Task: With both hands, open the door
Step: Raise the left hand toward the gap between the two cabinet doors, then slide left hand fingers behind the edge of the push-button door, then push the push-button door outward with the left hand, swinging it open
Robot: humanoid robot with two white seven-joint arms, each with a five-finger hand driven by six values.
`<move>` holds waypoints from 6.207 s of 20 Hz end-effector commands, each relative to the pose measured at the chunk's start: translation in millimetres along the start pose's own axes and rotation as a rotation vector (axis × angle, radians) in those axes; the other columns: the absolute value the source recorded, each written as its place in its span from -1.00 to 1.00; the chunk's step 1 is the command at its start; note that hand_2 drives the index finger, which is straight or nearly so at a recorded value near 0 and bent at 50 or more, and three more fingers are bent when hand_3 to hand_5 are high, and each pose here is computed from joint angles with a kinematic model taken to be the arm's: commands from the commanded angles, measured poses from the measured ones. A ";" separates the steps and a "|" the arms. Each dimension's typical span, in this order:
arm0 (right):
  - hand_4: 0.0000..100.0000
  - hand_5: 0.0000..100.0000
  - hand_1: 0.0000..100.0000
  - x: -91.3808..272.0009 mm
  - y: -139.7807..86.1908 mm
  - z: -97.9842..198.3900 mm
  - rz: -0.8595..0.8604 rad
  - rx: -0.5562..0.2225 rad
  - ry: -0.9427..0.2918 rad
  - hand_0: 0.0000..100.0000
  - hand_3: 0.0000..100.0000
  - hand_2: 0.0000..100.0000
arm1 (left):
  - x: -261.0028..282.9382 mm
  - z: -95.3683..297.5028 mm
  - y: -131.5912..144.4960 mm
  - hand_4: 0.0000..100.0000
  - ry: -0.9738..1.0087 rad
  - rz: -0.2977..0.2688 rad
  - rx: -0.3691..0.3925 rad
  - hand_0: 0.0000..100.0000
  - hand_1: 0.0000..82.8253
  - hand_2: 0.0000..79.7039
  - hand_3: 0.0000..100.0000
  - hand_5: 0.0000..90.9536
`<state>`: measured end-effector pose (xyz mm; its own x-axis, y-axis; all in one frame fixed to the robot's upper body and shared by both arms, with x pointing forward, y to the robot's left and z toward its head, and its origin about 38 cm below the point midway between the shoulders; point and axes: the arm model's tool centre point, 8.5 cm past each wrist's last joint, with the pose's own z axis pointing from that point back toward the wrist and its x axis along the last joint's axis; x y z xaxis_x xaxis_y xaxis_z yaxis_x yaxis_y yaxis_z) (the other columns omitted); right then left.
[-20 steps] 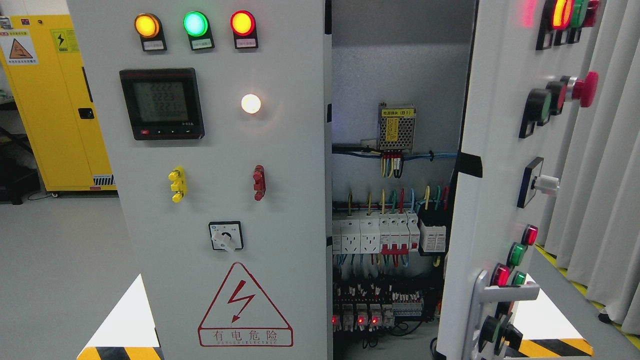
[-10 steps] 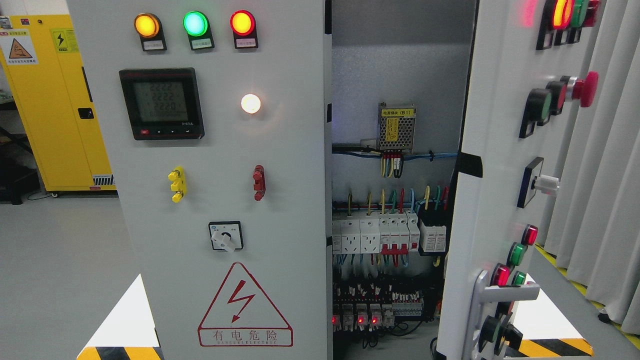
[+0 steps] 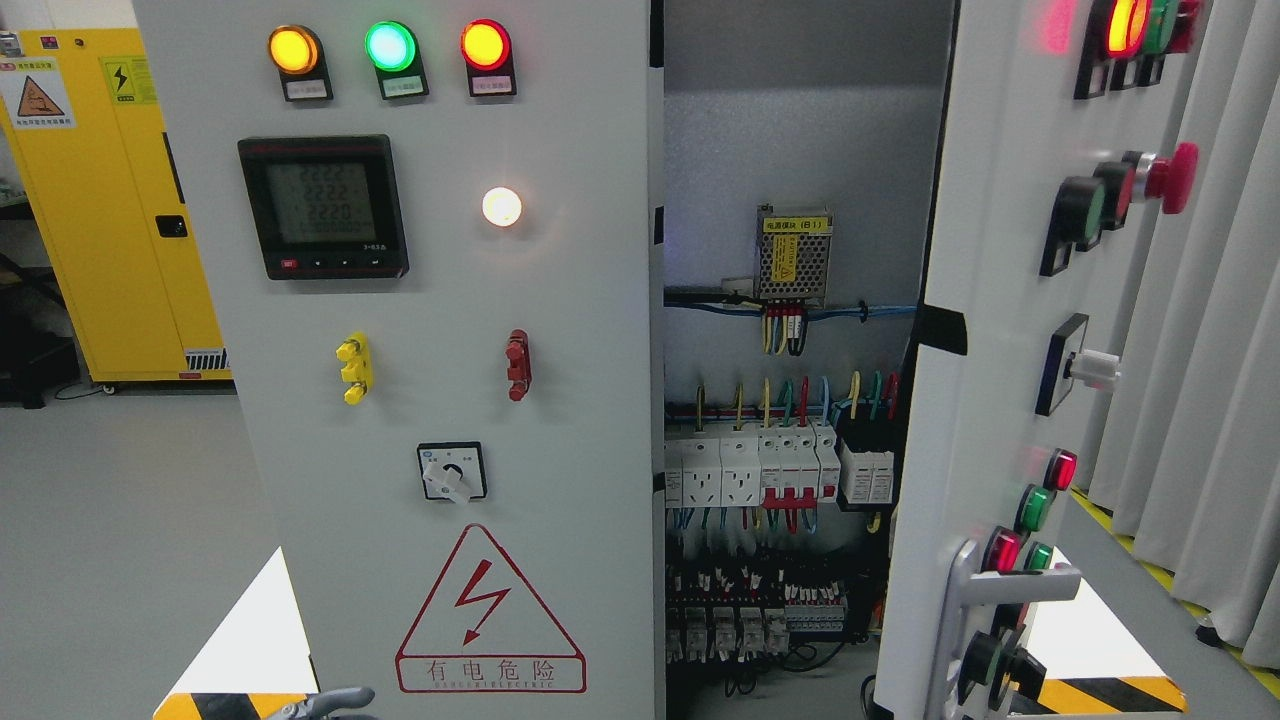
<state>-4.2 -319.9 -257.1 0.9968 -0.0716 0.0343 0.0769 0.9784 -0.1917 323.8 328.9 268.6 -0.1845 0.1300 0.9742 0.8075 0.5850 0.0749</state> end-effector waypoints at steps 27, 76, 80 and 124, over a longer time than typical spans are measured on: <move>-1.00 -1.00 -0.88 0.5 -5.0 -0.1 0.000 -0.008 -0.001 -0.57 -1.00 -1.00 | 84.5 -242.4 -62.9 -0.91 -0.027 0.053 -0.429 -0.93 -0.77 -0.87 -0.68 -1.00; -1.00 -1.00 -0.88 -1.5 -5.1 -0.1 0.002 -0.008 0.002 -0.57 -1.00 -1.00 | 113.6 -341.7 -101.6 -0.82 0.013 0.124 -0.621 -1.00 -0.95 -0.93 -0.76 -1.00; -1.00 -1.00 -0.88 -2.5 -5.2 0.0 0.000 -0.008 0.004 -0.57 -1.00 -1.00 | 118.9 -353.5 -107.9 -0.78 0.004 0.132 -0.632 -1.00 -0.95 -0.90 -0.70 -1.00; -1.00 -1.00 -0.87 -5.4 -6.4 0.0 0.001 -0.010 0.008 -0.57 -1.00 -1.00 | 127.9 -423.0 -229.2 -1.00 -0.045 0.271 -0.726 -1.00 -0.90 -1.00 -1.00 -1.00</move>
<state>-9.5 -325.8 -256.1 0.9970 -0.0721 0.0267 0.0760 0.9766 -0.2013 377.5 -96.7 462.4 0.0313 0.2146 0.9762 0.9972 -0.0725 -0.0160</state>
